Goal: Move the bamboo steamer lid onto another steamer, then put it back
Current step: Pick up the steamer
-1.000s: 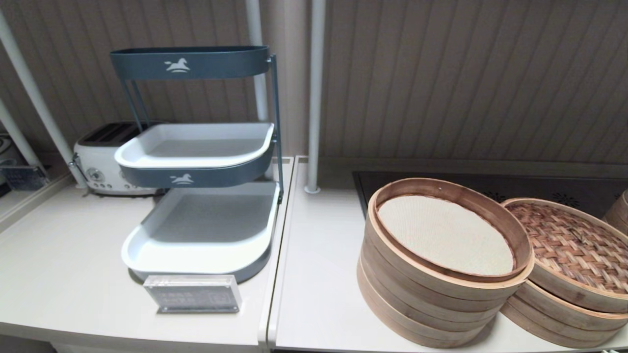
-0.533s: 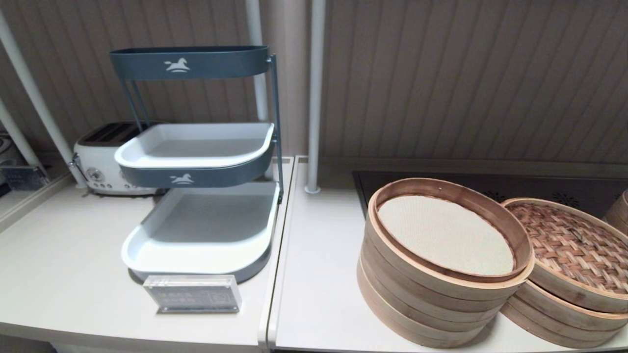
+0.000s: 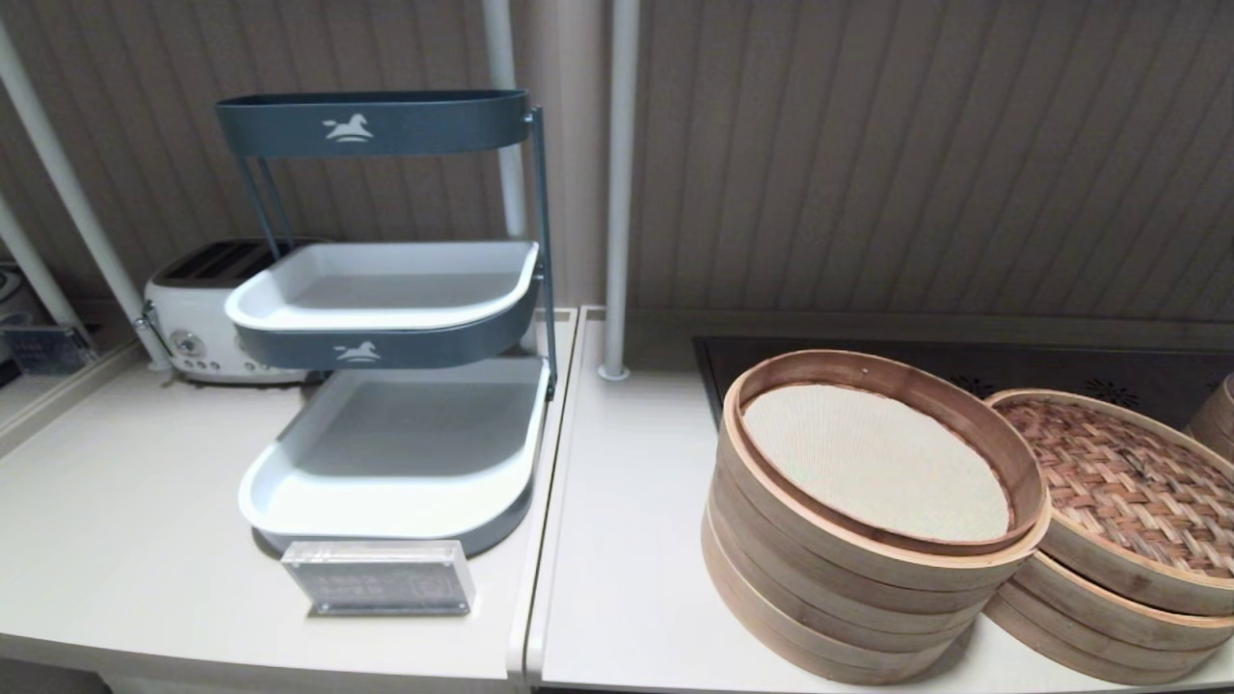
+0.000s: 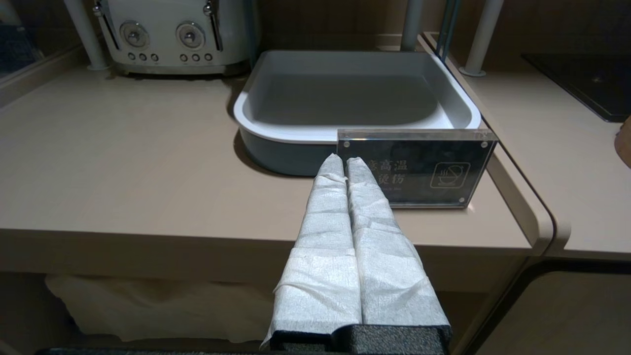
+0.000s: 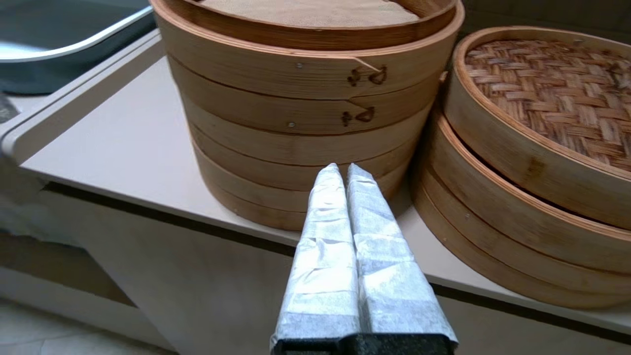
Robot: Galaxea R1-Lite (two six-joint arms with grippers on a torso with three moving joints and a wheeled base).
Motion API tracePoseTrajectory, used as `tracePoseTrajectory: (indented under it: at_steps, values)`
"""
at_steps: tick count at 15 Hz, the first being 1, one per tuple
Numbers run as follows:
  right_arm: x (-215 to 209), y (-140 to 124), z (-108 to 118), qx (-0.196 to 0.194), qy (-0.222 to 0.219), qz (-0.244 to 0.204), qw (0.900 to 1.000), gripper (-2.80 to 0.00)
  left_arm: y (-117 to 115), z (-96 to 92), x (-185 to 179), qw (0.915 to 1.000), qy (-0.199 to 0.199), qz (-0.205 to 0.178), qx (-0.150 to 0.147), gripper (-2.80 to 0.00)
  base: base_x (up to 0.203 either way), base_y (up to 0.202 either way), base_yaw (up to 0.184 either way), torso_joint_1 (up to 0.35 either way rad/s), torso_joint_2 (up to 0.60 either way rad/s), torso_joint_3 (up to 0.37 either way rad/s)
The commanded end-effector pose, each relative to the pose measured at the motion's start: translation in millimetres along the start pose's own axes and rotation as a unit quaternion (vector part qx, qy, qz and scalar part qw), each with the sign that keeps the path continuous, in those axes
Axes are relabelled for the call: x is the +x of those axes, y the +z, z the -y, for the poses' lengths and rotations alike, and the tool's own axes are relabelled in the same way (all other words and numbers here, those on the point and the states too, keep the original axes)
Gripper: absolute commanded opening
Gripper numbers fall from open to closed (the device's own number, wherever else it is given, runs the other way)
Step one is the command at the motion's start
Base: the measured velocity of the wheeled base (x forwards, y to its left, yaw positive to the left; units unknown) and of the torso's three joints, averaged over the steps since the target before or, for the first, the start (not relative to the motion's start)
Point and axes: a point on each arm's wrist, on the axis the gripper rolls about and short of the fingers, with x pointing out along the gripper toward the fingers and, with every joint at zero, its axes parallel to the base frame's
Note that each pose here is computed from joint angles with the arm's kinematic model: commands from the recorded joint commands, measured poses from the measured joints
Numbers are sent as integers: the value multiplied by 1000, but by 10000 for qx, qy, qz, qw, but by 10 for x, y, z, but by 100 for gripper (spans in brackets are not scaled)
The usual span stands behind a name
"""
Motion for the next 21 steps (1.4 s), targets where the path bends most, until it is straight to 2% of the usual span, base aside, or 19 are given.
tracePoseTrajectory:
  at_steps: [1,3,5,6,9,11,12,13,14,21]
  values:
    - [10,-60,0,-11,89,-95,9999,-280,-77,1,17,9999,-2,-133,-2,-280,0,0,0,0,0,0]
    - [6,-63,-2,3,159,-143,9998,-280,-77,1,17,9999,-2,-133,-2,-280,0,0,0,0,0,0]
    - [-26,-75,-10,11,553,-217,9982,-280,-77,1,17,9999,-2,-133,-2,-280,0,0,0,0,0,0]
    - [-75,-86,-18,-24,569,-73,9983,-280,-77,1,17,9999,-2,-133,-2,-280,0,0,0,0,0,0]
    - [-253,-152,-46,-106,97,413,9990,-280,-77,1,17,9999,-2,-133,-2,-280,0,0,0,0,0,0]
    - [-266,-192,-27,184,-472,152,9986,-280,-77,1,17,9999,-2,-133,-2,-280,0,0,0,0,0,0]
    - [-259,-205,-21,253,-603,111,9978,-280,-77,1,17,9999,-2,-133,-2,-280,0,0,0,0,0,0]
    - [-233,-246,0,288,-991,191,9945,-280,-77,1,17,9999,-2,-133,-2,-280,0,0,0,0,0,0]
    - [-214,-250,10,304,-1142,404,9922,-280,-77,1,17,9999,-2,-133,-2,-280,0,0,0,0,0,0]
    - [-212,-267,13,345,-1214,361,9913,-280,-77,1,17,9999,-2,-133,-2,-280,0,0,0,0,0,0]
